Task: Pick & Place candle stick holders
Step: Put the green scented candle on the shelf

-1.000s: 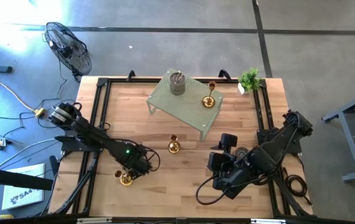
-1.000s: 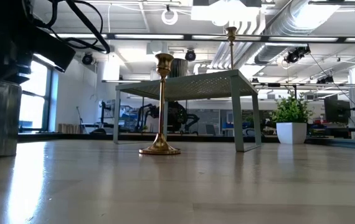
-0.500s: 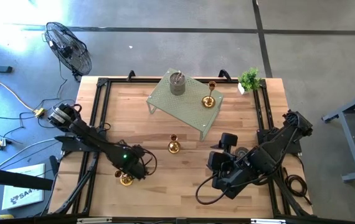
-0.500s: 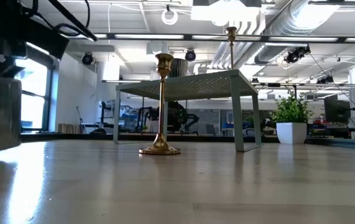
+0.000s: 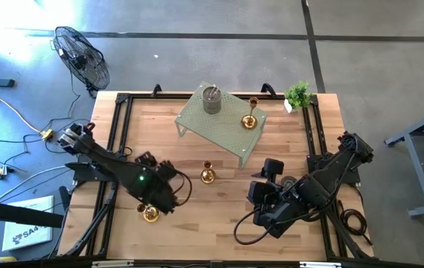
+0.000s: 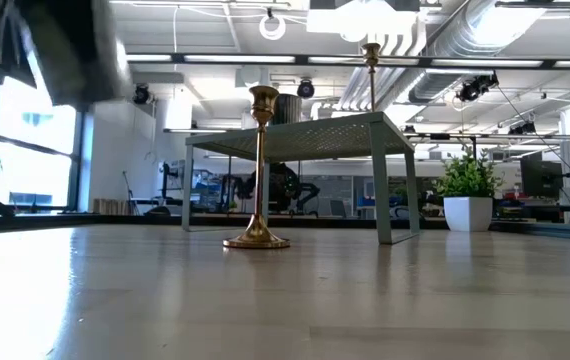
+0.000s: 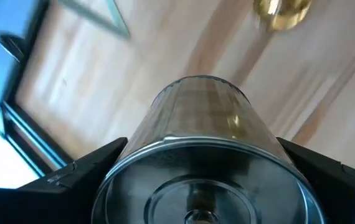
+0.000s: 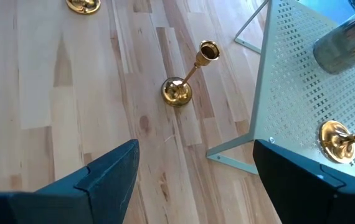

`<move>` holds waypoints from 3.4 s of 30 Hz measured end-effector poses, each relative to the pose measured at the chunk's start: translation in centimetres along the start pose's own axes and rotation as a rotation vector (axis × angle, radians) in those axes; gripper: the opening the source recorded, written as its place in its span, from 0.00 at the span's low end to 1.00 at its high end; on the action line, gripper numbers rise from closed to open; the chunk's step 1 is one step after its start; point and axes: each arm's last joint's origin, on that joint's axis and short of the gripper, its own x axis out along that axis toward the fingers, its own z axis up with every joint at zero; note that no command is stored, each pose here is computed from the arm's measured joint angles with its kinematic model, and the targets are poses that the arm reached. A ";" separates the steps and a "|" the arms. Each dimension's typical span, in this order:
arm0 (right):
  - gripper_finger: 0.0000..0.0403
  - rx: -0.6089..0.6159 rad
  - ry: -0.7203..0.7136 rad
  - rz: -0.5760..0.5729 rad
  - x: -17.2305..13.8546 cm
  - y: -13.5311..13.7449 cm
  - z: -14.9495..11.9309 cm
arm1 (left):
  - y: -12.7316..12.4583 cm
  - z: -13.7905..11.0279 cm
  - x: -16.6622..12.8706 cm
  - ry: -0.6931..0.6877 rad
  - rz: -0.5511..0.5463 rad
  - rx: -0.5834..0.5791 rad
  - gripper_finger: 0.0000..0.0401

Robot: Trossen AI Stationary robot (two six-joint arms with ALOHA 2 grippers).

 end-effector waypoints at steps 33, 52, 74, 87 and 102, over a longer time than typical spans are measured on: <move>0.77 0.245 -0.026 0.031 -1.3 1.3 -1.0 | 18.6 15.0 -2.9 -0.220 -0.039 -0.076 0.89; 0.77 0.260 0.039 0.013 0.4 3.6 -1.7 | 18.5 18.9 7.3 0.009 -0.146 -0.010 0.89; 0.77 0.253 0.032 0.006 0.5 3.7 -1.7 | 17.6 20.2 10.5 0.062 -0.204 0.005 0.94; 0.77 0.255 0.028 0.003 0.5 3.7 -1.7 | 17.7 20.3 10.5 0.052 -0.223 0.020 0.95; 0.77 0.259 0.027 0.003 0.5 3.7 -1.7 | 17.7 20.6 10.6 0.013 -0.222 0.070 0.95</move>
